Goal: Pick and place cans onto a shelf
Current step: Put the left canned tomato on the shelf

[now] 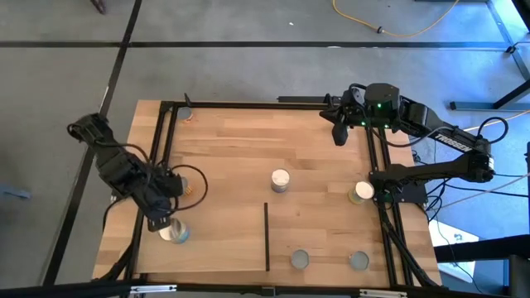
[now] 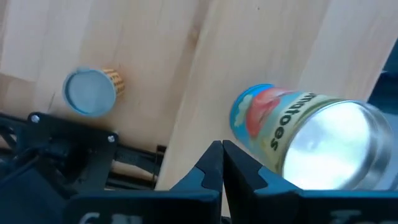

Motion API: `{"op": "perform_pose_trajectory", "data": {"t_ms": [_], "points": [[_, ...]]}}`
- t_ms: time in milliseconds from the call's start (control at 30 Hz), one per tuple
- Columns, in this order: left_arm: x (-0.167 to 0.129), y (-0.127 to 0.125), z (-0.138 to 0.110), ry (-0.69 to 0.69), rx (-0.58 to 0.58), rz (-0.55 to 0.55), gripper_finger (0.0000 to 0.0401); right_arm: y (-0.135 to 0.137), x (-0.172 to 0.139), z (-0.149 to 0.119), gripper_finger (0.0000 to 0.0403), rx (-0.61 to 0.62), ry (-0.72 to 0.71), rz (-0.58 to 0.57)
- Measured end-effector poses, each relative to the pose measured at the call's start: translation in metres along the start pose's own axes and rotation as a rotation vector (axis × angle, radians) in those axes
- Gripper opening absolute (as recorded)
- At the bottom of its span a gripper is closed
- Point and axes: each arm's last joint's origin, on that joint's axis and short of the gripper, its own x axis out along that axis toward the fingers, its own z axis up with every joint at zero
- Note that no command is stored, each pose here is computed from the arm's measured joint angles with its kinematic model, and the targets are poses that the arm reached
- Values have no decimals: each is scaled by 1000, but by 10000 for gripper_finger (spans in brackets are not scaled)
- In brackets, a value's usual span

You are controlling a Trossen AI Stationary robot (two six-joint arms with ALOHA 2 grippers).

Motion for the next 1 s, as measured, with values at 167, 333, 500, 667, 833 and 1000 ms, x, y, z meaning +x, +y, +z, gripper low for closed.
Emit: {"op": "perform_pose_trajectory", "data": {"t_ms": [167, 333, 500, 667, 833, 1000], "points": [[6, -6, 3, 3, 25, 18, 0, 0, 0, 0, 4, 0, 0, 0], [9, -13, 6, -1, 27, -19, 0, 0, 0, 0, 4, 0, -1, 0], [9, -15, 4, 18, 35, -50, 0, 0, 0, 0, 4, 0, -1, 0], [9, -19, 2, 31, 49, -85, 0, 0, 0, 0, 4, 0, -1, 0], [8, -24, -1, 50, 62, -132, 0, 0, 0, 0, 4, 0, -1, 0], [8, -29, -6, 56, 67, -157, 0, 0, 0, 0, 4, 0, -1, 0]]}}
